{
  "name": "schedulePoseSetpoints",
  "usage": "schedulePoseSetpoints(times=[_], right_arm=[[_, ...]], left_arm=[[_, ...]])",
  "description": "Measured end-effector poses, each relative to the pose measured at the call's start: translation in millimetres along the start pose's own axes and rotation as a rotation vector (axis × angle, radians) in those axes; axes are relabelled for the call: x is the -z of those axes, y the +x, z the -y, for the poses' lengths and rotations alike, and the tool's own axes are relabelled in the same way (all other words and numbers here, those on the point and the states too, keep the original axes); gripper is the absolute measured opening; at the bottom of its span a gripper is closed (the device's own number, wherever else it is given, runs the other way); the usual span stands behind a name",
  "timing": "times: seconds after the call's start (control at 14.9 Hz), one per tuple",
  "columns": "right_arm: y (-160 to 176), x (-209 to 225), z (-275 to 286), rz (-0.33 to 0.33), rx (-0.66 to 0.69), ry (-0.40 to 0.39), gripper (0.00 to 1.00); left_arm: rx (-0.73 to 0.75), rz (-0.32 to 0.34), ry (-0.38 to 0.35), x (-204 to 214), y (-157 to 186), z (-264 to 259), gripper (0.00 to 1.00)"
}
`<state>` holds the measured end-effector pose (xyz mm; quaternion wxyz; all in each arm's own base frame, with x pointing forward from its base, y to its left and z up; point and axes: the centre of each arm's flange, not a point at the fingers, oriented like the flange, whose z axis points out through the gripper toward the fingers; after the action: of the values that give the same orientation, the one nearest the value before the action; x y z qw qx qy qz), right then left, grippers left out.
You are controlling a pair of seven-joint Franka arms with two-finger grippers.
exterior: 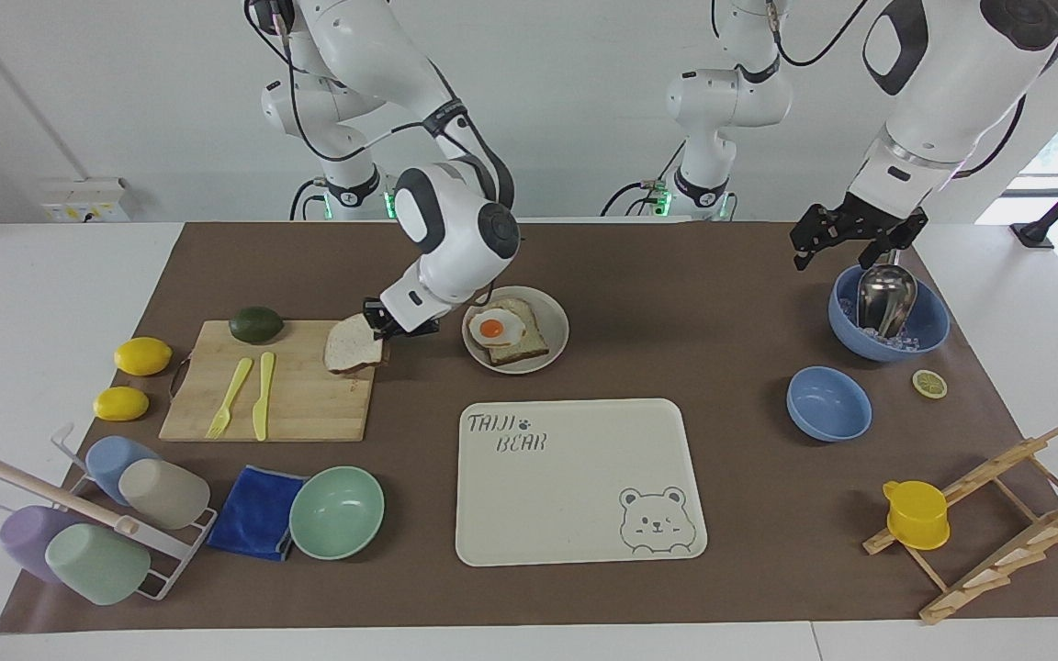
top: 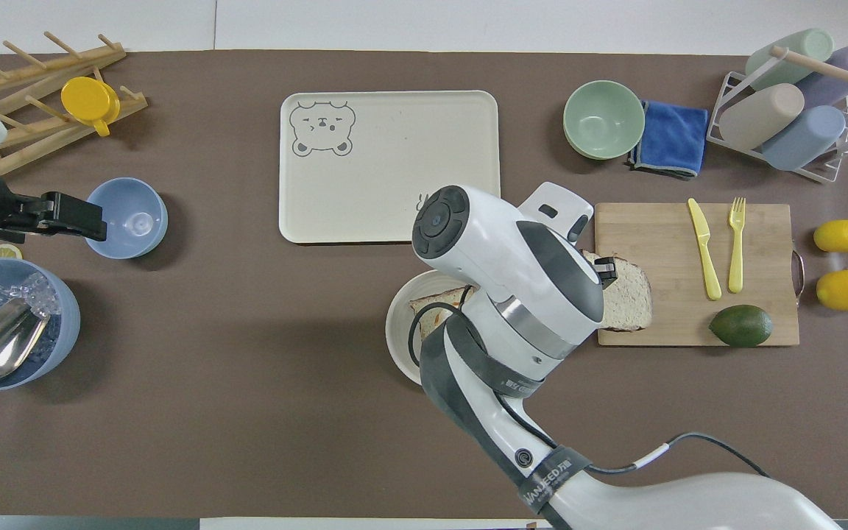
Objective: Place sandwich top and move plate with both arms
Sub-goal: 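Carry the bread slice with the right gripper over the egg plate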
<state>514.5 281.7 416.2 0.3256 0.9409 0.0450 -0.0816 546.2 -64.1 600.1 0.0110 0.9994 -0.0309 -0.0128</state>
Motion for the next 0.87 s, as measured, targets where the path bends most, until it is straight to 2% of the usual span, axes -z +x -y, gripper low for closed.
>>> schedulePoseSetpoints(times=[0.2, 0.47, 0.67, 0.87], right_arm=[[-33.6, 40.9, 8.7, -0.014, 0.034, -0.001, 0.08], [-65.9, 69.8, 44.0, -0.041, -0.018, 0.079, 0.08], [-59.9, 90.6, 58.8, -0.097, -0.081, 0.243, 0.08], [-46.3, 84.3, 70.2, -0.103, -0.084, 0.29, 0.08]], left_arm=[[0.0, 0.0, 0.0, 0.0, 0.0, 0.0, 1.0], [0.0, 0.0, 0.0, 0.0, 0.0, 0.0, 1.0], [0.0, 0.0, 0.0, 0.0, 0.0, 0.0, 1.0], [0.0, 0.0, 0.0, 0.0, 0.0, 0.0, 1.0]])
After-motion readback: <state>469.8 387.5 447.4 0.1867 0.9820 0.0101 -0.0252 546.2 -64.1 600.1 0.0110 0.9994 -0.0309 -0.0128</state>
